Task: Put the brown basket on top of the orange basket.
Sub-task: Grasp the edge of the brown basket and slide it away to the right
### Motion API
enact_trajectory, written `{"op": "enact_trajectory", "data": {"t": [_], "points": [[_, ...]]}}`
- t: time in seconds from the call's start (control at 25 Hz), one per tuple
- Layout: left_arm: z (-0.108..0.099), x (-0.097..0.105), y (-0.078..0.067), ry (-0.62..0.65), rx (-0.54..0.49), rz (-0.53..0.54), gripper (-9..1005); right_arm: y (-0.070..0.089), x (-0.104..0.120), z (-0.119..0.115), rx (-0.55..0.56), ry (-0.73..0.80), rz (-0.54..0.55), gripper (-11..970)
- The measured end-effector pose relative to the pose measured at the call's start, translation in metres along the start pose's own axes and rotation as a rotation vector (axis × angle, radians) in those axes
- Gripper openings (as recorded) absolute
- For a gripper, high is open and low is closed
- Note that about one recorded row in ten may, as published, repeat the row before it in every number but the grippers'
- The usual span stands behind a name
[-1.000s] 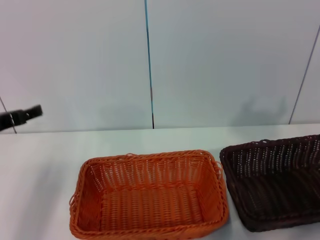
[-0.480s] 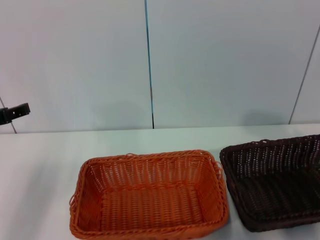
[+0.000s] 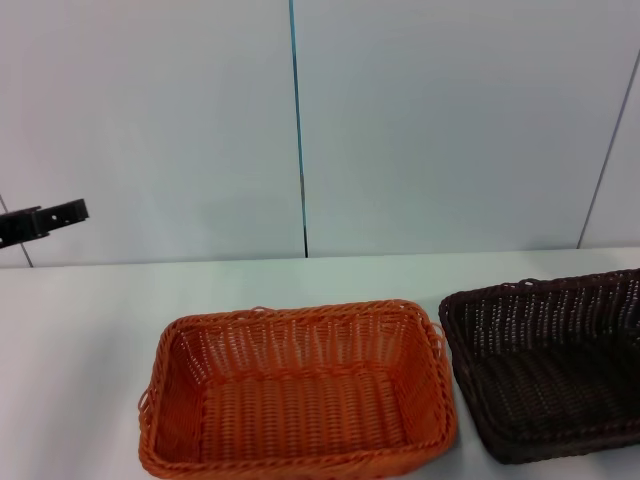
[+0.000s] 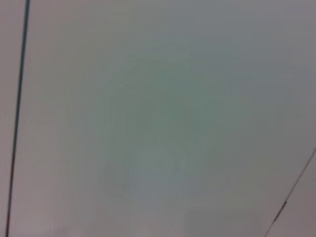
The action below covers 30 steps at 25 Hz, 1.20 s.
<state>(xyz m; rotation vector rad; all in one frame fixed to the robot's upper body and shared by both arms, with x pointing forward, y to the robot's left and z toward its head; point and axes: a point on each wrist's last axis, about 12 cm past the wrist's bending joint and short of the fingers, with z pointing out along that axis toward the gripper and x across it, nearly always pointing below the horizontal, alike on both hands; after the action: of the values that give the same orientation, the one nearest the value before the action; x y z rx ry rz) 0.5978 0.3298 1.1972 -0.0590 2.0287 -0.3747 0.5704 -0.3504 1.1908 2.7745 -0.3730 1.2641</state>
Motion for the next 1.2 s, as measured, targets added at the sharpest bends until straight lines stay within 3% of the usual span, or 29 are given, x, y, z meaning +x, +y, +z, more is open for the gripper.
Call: {"op": "enact_trajectory", "data": {"t": [0.28,0.84,1.2], "points": [[0.008,0.003,-0.007,0.019,0.022,-0.022,932,0.010,-0.003,0.015,-0.019,0.002,-0.001,917],[0.009,-0.001,-0.010,0.008,0.023,-0.009,931,-0.006,-0.015,0.040,0.025,0.022,-0.045,916],[0.008,-0.005,-0.010,0.000,0.022,-0.006,931,-0.002,-0.032,0.054,0.019,-0.001,-0.045,914]]}}
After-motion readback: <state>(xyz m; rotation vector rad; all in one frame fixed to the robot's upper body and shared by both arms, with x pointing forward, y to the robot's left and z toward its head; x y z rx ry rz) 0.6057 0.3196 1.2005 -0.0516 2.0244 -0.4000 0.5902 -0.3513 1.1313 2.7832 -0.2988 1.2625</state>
